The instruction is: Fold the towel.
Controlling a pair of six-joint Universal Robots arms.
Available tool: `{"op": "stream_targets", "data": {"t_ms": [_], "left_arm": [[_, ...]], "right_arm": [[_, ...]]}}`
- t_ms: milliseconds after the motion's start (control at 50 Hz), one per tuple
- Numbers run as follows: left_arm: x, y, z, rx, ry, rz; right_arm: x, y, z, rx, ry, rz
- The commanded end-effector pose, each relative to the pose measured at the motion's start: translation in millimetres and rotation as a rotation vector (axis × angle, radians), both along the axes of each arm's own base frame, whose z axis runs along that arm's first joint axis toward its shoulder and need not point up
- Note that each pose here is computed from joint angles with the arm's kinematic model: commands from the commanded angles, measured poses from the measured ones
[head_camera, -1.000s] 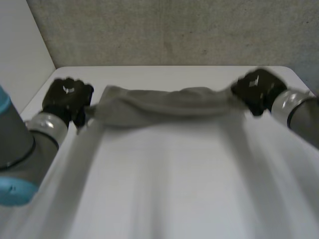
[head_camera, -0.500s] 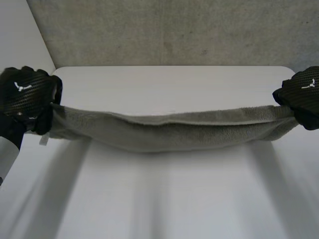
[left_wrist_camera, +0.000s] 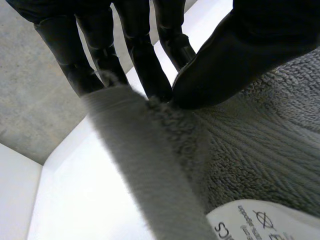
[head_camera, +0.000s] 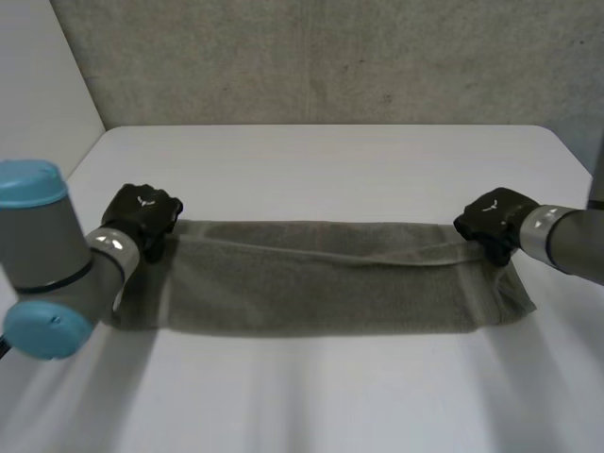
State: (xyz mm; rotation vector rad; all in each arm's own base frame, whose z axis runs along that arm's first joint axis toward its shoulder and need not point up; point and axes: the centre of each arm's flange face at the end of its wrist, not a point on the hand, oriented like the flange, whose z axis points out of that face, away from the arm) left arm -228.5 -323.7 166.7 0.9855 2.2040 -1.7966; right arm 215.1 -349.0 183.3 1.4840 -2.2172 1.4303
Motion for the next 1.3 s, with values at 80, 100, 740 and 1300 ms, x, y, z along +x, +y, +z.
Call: {"op": "stream_targets", "data": {"t_ms": [80,100,740,1300], "left_arm": [[-20,-38,-10,-0.062,-0.008,0.015],[-20,-38,-10,-0.062,-0.008,0.015],[-14,-6,20,-0.115,-0.008,0.044],[-4,48,17,-0.07,0.069,0.004]], "right_arm": [[17,-29,-20,-0.114,-0.008,-0.052],[17,-32,-23,-0.13,-0.003,-0.062],[15,7,65,-0.38,-0.234,-0.053],[-44,40,-23,0.045,-0.203,-0.125]]}}
